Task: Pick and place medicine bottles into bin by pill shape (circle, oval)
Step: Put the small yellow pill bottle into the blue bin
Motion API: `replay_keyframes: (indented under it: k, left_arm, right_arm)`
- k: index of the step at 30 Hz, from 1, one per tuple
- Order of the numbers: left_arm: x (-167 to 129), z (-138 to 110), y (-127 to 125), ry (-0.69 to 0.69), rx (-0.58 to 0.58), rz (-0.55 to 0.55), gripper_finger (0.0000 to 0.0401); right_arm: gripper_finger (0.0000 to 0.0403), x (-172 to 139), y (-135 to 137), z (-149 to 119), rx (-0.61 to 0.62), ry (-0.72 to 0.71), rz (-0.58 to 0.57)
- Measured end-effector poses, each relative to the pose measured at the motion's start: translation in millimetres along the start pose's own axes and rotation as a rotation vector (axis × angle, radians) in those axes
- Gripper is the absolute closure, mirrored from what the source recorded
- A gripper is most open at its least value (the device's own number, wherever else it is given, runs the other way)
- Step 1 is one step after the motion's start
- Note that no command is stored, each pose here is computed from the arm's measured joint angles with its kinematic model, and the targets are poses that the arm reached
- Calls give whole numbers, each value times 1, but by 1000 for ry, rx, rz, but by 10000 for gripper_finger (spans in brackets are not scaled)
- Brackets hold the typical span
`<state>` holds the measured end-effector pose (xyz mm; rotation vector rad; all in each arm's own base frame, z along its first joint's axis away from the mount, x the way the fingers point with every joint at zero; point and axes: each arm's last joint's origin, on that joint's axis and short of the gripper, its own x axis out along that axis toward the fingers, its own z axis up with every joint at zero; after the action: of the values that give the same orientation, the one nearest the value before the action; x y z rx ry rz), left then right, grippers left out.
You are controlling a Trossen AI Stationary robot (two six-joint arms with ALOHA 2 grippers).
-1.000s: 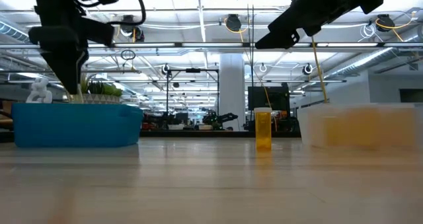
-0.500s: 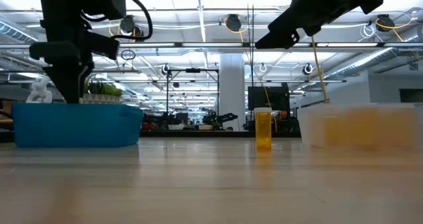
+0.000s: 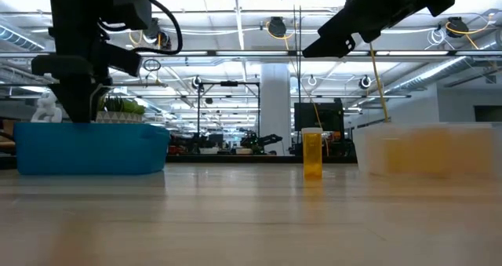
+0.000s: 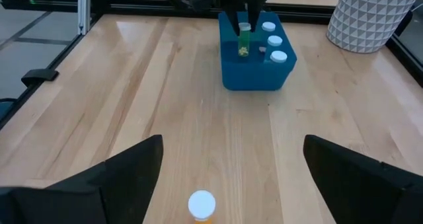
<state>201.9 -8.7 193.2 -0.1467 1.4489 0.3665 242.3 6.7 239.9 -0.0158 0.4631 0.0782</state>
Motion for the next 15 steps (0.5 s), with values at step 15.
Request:
replay_keyframes:
  k: [15]
  left_arm:
    - [3, 2, -1, 9, 14, -4, 249]
  right_arm:
    - [42, 0, 0, 0, 0, 0, 0]
